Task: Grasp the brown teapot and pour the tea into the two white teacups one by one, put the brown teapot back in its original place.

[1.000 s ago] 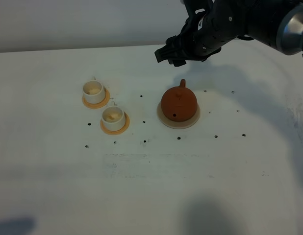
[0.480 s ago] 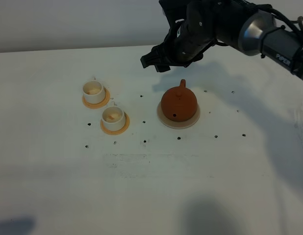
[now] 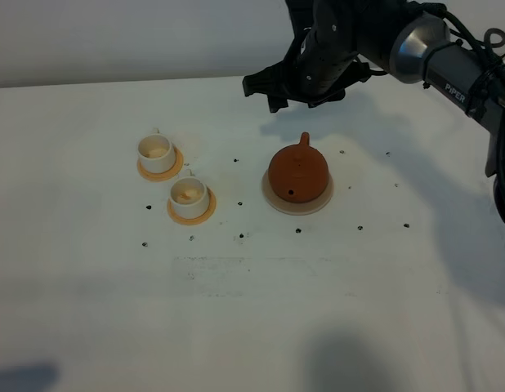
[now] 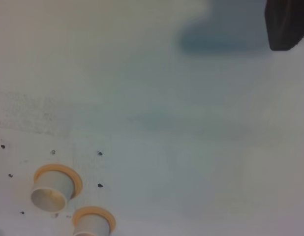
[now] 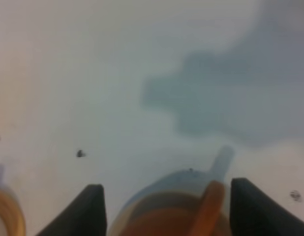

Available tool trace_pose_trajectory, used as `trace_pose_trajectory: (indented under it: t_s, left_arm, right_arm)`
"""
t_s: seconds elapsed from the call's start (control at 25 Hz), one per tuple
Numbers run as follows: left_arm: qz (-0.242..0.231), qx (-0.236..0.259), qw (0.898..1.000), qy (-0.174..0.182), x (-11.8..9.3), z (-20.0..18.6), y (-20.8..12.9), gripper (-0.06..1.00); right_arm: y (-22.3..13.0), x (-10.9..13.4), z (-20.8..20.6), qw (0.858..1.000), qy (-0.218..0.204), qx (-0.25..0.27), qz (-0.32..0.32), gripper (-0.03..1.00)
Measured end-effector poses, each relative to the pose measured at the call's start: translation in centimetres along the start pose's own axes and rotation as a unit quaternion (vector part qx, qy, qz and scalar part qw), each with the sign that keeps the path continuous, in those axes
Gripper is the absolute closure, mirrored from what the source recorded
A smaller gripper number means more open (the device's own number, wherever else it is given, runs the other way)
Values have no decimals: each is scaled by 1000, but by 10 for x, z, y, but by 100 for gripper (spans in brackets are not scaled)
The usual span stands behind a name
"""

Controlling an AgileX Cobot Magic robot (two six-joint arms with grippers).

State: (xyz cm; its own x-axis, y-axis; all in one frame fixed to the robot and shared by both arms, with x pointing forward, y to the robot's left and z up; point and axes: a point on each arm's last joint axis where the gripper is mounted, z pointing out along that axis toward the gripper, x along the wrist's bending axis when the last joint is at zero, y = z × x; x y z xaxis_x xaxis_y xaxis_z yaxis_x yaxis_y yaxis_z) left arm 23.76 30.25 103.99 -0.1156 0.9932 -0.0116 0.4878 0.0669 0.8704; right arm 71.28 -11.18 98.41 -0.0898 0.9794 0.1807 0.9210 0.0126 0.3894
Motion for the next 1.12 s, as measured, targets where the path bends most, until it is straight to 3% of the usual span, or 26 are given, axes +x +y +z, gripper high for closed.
trace_pose_trajectory:
  t_s: [0.28,1.12]
  left_arm:
    - [0,0,1000,0,0,0,0,65]
    - [0,0,1000,0,0,0,0,65]
  right_arm:
    - [-1,-13,4,999,-38,17,-12,44]
    - [-10,-22,51,997,-60,31,-26,44]
